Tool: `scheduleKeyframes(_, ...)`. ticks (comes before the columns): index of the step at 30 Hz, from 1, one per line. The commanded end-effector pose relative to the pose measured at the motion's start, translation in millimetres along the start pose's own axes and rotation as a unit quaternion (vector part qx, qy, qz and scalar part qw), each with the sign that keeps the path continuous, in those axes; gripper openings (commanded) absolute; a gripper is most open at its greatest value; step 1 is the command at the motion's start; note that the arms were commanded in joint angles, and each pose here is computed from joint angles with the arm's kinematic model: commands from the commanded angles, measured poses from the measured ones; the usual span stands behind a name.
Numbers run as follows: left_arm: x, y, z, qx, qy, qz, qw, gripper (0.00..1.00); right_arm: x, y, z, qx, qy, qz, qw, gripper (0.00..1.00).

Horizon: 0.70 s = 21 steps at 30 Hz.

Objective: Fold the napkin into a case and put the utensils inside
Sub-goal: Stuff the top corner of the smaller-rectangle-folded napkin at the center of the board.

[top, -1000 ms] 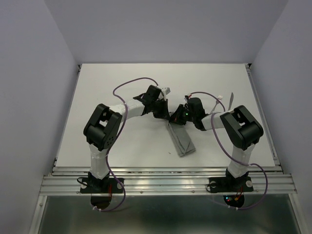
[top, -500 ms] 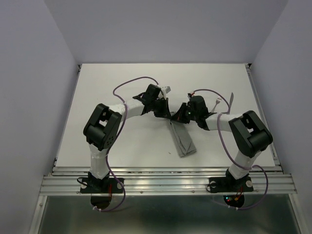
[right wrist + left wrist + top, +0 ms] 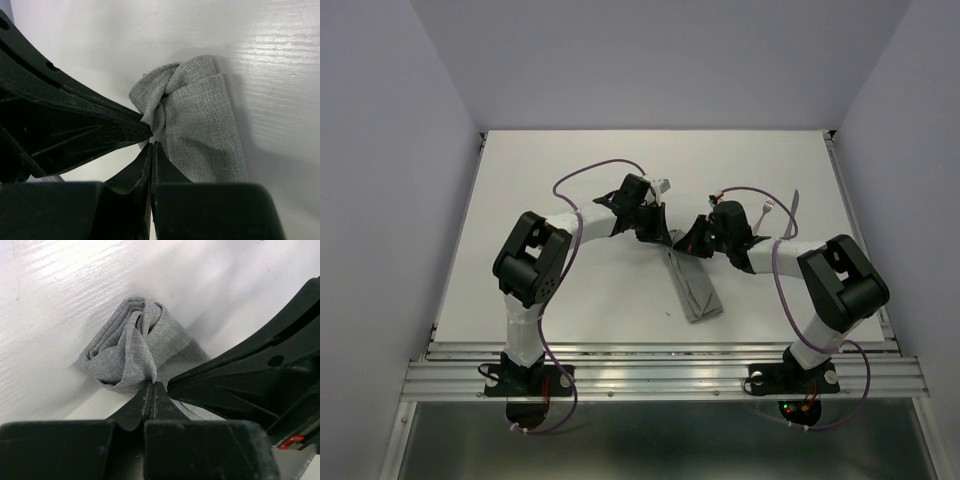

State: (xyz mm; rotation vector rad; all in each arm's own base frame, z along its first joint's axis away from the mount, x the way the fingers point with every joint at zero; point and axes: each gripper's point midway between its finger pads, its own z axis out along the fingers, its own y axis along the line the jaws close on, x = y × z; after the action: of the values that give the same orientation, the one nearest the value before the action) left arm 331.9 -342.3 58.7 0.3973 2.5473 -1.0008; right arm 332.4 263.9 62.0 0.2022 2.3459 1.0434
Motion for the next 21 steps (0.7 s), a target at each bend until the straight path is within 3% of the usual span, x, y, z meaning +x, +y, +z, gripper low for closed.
scheduleKeyframes(1,-14.9,-11.8,-2.6,0.017,-0.014,0.016,1.0,0.0,0.8,11.5,-2.2,-0.029,0.003,-0.006,1.0,0.01)
scheduleKeyframes(14,-15.9,-15.5,-3.9,0.022,-0.016,0.013,1.0,0.0,25.9,-5.3,33.9,-0.03,0.078,-0.019,0.996,0.01)
scheduleKeyframes(21,-15.5,-15.1,-2.1,0.024,-0.015,0.01,1.0,0.0,14.0,6.6,22.3,-0.032,0.058,-0.033,0.997,0.01)
